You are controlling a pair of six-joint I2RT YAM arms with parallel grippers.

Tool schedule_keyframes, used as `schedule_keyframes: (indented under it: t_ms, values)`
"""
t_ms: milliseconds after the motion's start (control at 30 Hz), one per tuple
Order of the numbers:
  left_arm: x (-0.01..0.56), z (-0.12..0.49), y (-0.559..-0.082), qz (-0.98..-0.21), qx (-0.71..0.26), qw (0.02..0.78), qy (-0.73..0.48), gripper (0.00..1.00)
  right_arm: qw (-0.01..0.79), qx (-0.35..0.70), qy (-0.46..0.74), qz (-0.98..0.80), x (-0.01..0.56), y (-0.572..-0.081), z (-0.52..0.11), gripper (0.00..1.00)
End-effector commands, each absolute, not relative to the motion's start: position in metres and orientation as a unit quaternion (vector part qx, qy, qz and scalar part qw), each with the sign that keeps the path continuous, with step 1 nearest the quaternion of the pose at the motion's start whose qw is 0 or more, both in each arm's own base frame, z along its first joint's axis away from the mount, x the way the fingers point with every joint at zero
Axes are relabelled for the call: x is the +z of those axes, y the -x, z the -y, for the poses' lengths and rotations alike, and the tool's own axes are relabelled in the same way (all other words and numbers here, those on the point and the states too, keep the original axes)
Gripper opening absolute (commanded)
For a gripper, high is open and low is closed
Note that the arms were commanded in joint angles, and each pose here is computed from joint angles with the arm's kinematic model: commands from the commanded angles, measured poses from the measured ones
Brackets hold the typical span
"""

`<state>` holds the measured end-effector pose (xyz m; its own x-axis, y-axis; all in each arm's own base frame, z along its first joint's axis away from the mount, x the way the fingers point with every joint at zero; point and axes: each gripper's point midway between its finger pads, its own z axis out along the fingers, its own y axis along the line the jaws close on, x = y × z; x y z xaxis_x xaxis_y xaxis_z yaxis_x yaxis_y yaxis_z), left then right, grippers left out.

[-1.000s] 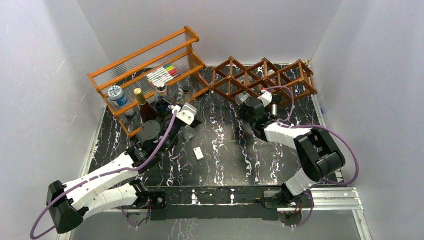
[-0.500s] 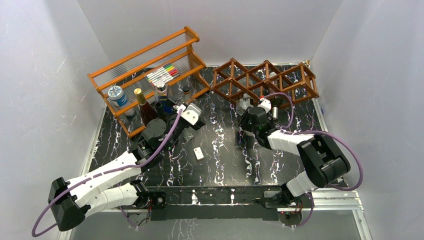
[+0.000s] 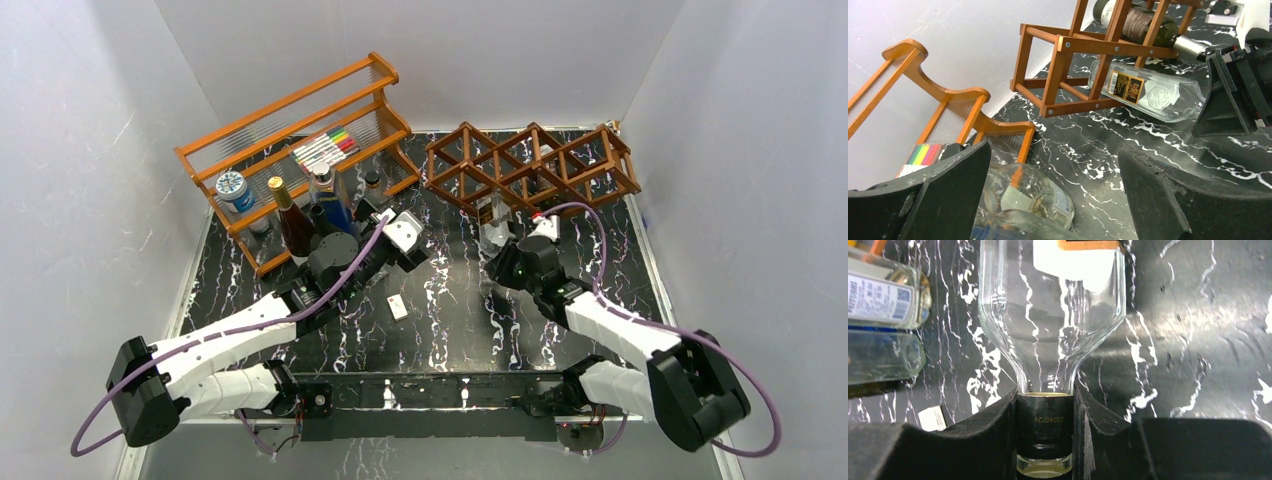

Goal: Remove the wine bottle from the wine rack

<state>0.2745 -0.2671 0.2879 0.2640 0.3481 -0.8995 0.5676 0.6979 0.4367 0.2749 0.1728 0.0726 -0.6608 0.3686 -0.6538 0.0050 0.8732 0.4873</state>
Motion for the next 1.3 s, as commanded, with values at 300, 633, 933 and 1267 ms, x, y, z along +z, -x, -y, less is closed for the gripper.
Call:
schedule_keyframes:
  t_ms: [300, 633, 933, 1267]
  values:
    - [0.297, 0.294, -0.261, -0.598, -0.114, 0.7, -0.375, 0.98, 0.391, 0.239, -0.073, -0.886, 0.086, -0.235, -0.158, 0.0]
    - [0.283, 0.31, -0.253, -0.599, -0.109, 0.686, -0.398, 0.98, 0.368, 0.256, -0.075, -0.891, 0.099, -0.213, -0.155, 0.0]
    - [0.278, 0.313, -0.254, -0.603, -0.108, 0.681, -0.4, 0.98, 0.347, 0.258, -0.075, -0.898, 0.117, -0.203, -0.155, 0.0]
    - [0.267, 0.331, -0.256, -0.62, -0.131, 0.662, -0.4, 0.98, 0.315, 0.267, -0.078, -0.907, 0.115, -0.188, -0.156, 0.0]
